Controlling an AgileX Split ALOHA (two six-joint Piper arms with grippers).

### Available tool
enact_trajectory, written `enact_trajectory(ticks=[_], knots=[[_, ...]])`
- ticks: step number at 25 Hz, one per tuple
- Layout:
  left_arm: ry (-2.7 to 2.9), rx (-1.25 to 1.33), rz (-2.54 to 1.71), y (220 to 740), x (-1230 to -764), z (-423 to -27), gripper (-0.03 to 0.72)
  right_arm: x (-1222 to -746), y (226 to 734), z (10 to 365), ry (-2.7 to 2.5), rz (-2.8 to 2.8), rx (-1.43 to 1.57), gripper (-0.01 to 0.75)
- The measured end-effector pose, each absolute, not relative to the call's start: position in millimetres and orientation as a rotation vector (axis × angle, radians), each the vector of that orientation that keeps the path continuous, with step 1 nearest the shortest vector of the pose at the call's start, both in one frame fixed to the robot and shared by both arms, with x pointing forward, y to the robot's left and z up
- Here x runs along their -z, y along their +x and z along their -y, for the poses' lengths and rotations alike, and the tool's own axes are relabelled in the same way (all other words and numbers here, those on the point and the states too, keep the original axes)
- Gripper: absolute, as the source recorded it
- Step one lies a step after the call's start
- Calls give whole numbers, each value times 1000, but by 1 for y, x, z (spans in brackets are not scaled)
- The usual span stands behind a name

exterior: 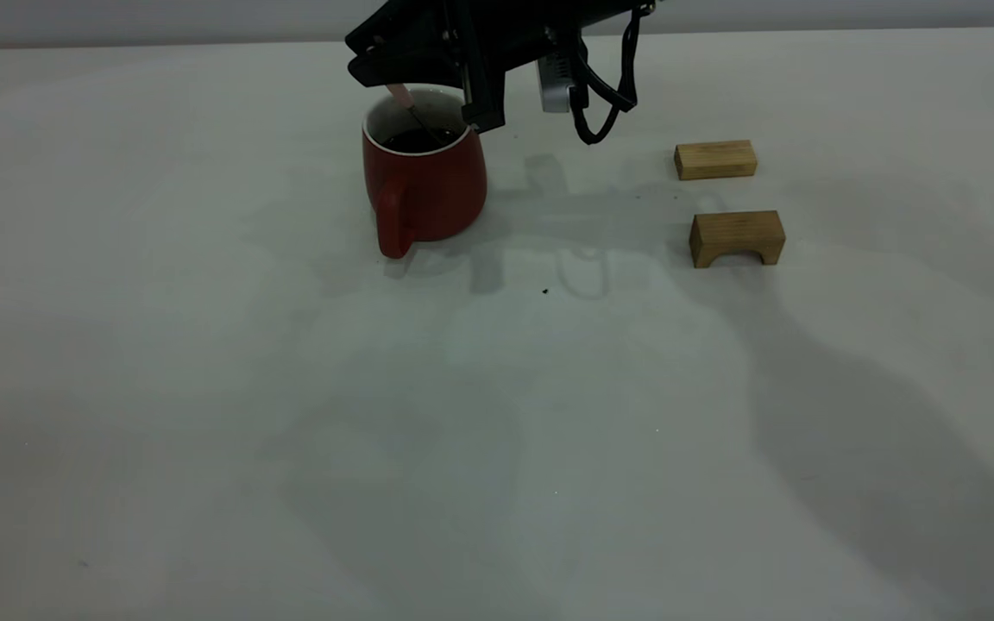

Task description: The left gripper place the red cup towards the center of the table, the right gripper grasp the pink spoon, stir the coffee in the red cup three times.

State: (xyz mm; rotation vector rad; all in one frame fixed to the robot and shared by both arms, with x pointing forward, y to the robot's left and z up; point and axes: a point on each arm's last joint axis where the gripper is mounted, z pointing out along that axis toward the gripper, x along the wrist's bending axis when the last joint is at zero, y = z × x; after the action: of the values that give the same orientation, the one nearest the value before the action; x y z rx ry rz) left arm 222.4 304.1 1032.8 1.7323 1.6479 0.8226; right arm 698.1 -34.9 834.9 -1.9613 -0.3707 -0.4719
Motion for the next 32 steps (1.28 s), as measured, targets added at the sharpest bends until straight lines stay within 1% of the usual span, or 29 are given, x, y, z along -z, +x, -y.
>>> enact_trajectory(ticks=[5,7,9,11,14,16,18,20,22,27,32], knots=[[1732,-823,-1648,222,-1033,-304,569,-825,697,35,-1968,360,453,151],[1732,-823,-1648,222,-1033,-304,569,-826,696,35,-1960,364,447,176],[1732,-823,-1648,222,-1033,-304,569,-826,695,34,-1948,370,436,243],[1732,-823,-1648,222,-1033,-304,569,-828,694,34,-1937,382,424,339],[1732,-823,-1648,222,-1033,-304,569,-838,691,33,-1923,450,417,505],[1732,-823,-1648,222,-1033,-304,569,-855,688,34,-1923,576,429,579],[1732,-823,-1648,222,-1033,-304,569,-883,684,36,-1929,739,466,615],[1732,-823,-1648,222,-1033,-304,569,-927,679,40,-1935,916,535,620],[1732,-823,-1648,222,-1033,-304,569,-966,671,48,-1955,1108,601,605],[1732,-823,-1648,222,-1033,-304,569,-1050,645,78,-2040,1568,718,513],[1732,-823,-1648,222,-1033,-304,569,-1116,613,105,-2045,1865,806,418]])
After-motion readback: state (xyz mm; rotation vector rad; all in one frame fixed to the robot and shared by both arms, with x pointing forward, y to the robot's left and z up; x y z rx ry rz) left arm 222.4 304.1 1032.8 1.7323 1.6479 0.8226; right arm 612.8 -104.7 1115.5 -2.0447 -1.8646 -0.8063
